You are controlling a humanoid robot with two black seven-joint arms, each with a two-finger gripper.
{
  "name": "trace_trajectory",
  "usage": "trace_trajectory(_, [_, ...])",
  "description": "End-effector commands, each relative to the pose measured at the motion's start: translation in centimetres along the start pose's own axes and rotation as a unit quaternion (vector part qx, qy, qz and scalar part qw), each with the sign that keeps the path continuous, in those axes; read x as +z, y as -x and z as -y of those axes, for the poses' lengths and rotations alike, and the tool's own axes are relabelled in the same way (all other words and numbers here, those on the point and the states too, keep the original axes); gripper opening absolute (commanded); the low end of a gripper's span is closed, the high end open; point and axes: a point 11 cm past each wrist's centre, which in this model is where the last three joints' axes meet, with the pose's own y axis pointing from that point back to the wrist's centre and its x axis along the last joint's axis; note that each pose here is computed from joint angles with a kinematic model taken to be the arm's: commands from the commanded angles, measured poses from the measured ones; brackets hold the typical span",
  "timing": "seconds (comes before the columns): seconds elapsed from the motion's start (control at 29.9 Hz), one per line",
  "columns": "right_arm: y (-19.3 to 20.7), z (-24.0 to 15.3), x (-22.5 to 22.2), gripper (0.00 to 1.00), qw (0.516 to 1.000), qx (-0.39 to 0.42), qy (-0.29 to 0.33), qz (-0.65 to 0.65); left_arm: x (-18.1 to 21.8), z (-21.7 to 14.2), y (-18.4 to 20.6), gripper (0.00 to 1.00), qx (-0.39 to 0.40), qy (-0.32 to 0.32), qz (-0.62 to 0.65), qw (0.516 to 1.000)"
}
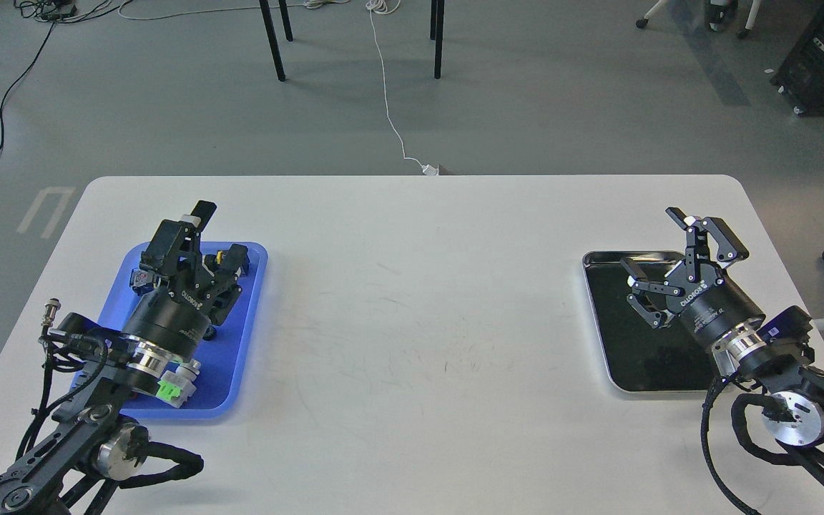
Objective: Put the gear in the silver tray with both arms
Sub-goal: 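Move the left gripper down over the blue tray of parts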
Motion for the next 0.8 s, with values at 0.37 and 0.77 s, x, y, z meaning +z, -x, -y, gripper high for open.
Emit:
trace_trajectory(0.37, [0.0, 0.2, -0.2, 0.99, 1.0, 0.001, -0.002, -0.002, 0.2, 0.2, -0.6, 0.98, -0.004, -0.004, 0.016, 1.0])
trace_trajectory(0.77, [0.0, 0.2, -0.1, 0.99, 1.0, 0.0, 0.0, -0.004, 2.6, 0.4, -1.3, 0.98, -0.178, -0.055, 0.199, 0.962])
